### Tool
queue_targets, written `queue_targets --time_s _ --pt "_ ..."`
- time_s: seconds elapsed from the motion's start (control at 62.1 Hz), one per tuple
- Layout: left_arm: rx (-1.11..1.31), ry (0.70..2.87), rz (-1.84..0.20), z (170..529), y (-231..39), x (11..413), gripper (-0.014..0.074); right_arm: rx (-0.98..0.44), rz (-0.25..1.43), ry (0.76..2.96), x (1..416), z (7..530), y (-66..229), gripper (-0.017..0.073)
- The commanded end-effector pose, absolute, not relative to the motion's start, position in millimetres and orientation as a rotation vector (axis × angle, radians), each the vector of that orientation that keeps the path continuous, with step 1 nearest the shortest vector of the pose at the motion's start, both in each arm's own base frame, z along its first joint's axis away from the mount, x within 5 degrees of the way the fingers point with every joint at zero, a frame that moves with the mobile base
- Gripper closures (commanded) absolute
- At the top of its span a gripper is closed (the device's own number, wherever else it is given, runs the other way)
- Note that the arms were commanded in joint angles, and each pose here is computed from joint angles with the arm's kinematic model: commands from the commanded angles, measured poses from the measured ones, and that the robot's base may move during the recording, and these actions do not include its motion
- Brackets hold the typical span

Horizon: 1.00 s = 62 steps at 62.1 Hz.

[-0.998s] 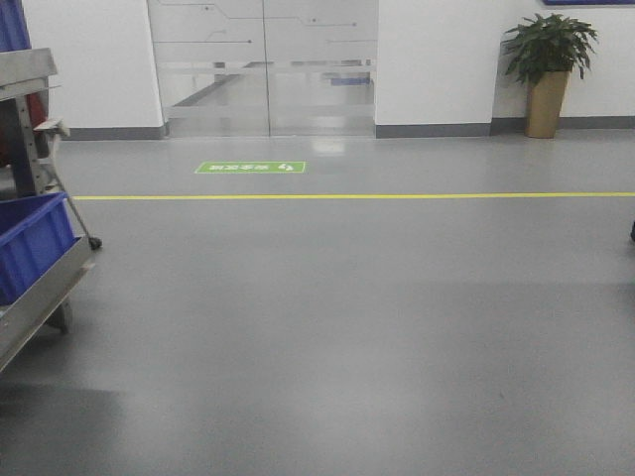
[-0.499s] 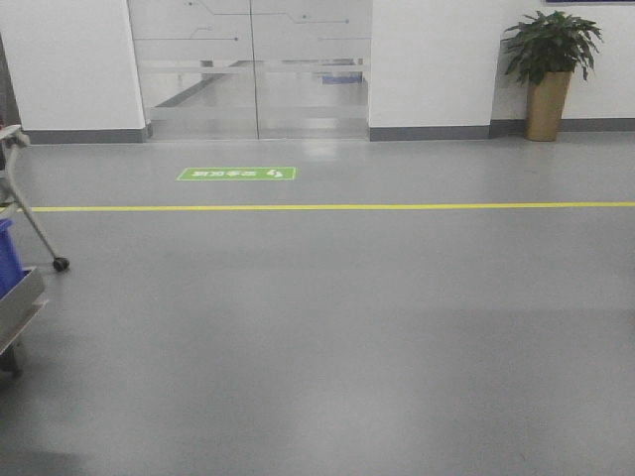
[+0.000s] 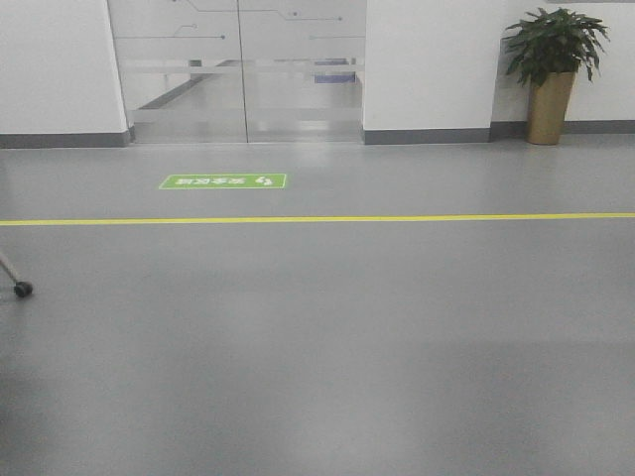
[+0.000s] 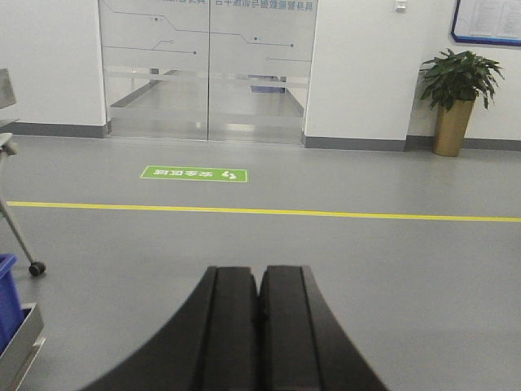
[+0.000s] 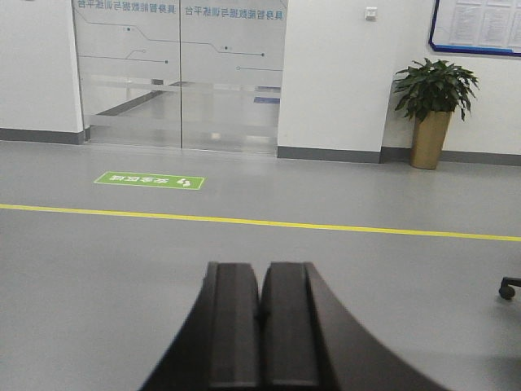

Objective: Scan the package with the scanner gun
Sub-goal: 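Drive the base forward and turn toward the red-framed table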

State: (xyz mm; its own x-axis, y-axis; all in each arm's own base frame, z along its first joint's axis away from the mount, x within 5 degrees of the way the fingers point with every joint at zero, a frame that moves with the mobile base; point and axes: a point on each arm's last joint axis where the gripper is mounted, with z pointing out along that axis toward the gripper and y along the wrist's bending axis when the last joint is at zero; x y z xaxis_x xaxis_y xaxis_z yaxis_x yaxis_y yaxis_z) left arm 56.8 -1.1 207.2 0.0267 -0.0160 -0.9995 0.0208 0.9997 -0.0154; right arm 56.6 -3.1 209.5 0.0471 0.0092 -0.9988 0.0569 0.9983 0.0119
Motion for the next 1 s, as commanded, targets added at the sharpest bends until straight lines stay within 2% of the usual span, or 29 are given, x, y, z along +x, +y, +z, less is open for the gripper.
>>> queue_targets --time_s 0.0,0.982 --pt "0.004 1.519 -0.028 210.0 -1.1 56.4 0.0704 0.053 -0.045 1.498 56.1 211.8 -3.5 0.0728" --pt "0.004 1.519 -0.028 210.0 -1.1 56.4 0.0704 0.053 -0.045 1.498 56.1 211.8 -3.5 0.0728"
